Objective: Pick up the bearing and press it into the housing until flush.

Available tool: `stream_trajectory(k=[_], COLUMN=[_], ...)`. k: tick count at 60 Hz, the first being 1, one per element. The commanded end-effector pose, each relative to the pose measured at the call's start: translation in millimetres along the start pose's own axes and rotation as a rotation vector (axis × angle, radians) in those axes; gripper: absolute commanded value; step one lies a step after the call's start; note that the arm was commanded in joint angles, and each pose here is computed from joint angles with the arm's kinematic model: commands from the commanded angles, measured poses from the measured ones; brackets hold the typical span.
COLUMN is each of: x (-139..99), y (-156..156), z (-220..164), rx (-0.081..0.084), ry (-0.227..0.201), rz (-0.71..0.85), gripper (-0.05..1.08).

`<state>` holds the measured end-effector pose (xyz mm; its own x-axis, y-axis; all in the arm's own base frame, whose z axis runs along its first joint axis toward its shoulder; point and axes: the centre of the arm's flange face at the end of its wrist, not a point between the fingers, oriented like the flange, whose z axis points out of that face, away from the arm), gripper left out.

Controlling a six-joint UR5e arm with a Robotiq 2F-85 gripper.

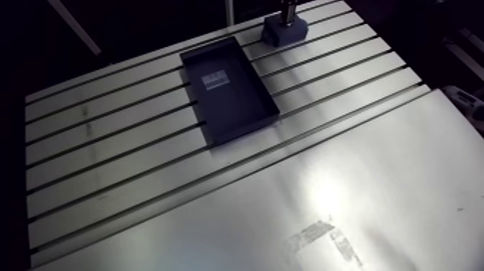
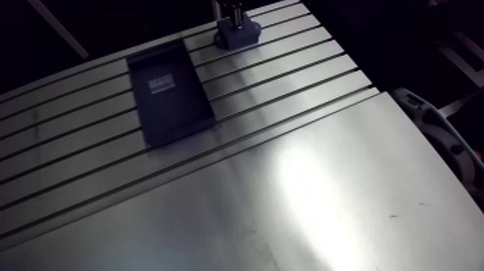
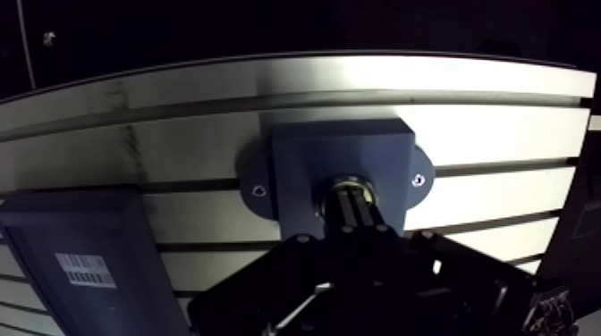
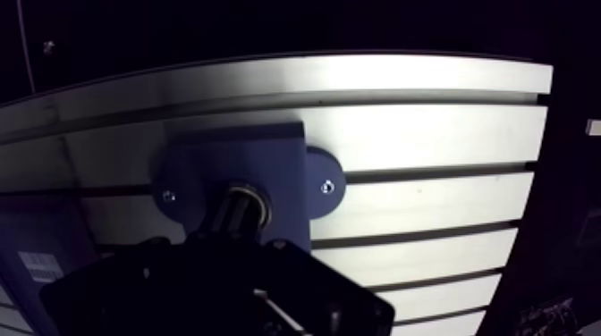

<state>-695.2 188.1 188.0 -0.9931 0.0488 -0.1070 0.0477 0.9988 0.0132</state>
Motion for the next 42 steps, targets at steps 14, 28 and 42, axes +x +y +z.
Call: stream_trajectory(k=[14,28,42], x=[-1.6,-1.2,-1.2], y=[-1.2,0.1,0.1], z=[4.4,4.6,4.6], rx=[0.001,-0.001,-0.001], ry=[-0.008,-0.008,-0.008], rz=[-0.001,0.0,-0.001], gripper=[1.08,1.08,1.08])
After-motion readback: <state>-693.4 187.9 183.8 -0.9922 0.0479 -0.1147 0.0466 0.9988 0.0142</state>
